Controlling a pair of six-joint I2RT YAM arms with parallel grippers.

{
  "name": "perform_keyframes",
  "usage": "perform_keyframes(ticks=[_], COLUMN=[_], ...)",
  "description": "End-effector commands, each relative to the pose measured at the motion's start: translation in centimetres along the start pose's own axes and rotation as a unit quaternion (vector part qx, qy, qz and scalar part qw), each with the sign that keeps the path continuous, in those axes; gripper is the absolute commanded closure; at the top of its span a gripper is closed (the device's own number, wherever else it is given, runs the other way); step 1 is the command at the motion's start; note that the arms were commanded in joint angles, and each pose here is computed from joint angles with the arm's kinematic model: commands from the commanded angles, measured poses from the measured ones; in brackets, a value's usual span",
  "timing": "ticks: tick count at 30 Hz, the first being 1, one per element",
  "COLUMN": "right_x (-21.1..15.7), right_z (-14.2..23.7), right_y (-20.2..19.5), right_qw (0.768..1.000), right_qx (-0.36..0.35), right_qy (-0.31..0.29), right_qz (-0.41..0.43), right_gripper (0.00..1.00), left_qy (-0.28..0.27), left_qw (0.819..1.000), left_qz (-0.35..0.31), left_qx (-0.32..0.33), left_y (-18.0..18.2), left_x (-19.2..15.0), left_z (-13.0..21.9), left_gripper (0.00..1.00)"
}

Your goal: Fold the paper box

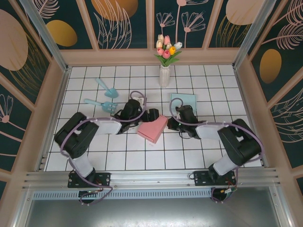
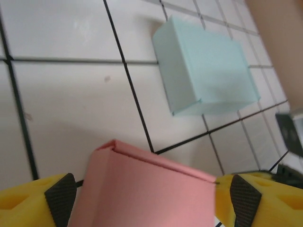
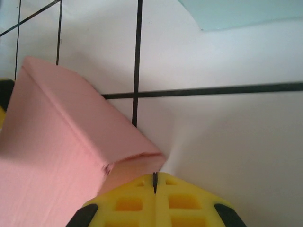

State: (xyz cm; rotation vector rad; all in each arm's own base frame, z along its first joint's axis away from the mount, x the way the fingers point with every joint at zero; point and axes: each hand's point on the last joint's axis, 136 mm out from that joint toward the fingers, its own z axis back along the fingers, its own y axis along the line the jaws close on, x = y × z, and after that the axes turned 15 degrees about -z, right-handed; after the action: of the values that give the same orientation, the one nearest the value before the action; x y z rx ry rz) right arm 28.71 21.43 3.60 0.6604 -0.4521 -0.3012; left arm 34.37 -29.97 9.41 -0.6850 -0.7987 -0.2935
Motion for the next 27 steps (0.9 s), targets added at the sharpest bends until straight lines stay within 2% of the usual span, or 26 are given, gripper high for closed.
perform_keyframes(ticks=[1, 7, 12, 18, 27], right_x=[-1.1, -5.7, -8.8, -10.5, -11.3], right_z=[1.8, 4.0, 4.3, 3.9, 1.4], right_y=[-2.3, -1.6, -0.2, 2.3, 4.2], right_qw=[0.999, 0.999, 0.999, 0.997, 0.997], right_qx=[-0.039, -0.012, 0.042, 0.071, 0.068], right_qy=[-0.012, -0.018, 0.002, 0.007, 0.023], right_qz=[-0.003, 0.024, 0.012, 0.021, 0.032], right_gripper=[1.0, 1.0, 1.0, 1.0, 1.0], left_qy=[0.003, 0.005, 0.007, 0.005, 0.013], left_qw=[0.999, 0.998, 0.998, 0.999, 0.999], left_qz=[0.02, 0.049, 0.057, 0.05, 0.047], left_qx=[0.037, 0.024, 0.003, 0.004, 0.019], left_y=[1.6, 2.0, 1.1, -0.1, 0.2], left_x=[-0.4, -4.2, -6.0, -7.0, -7.5], left_z=[2.1, 5.1, 6.3, 7.0, 6.7], left_gripper=[0.12, 0.14, 0.16, 0.16, 0.16])
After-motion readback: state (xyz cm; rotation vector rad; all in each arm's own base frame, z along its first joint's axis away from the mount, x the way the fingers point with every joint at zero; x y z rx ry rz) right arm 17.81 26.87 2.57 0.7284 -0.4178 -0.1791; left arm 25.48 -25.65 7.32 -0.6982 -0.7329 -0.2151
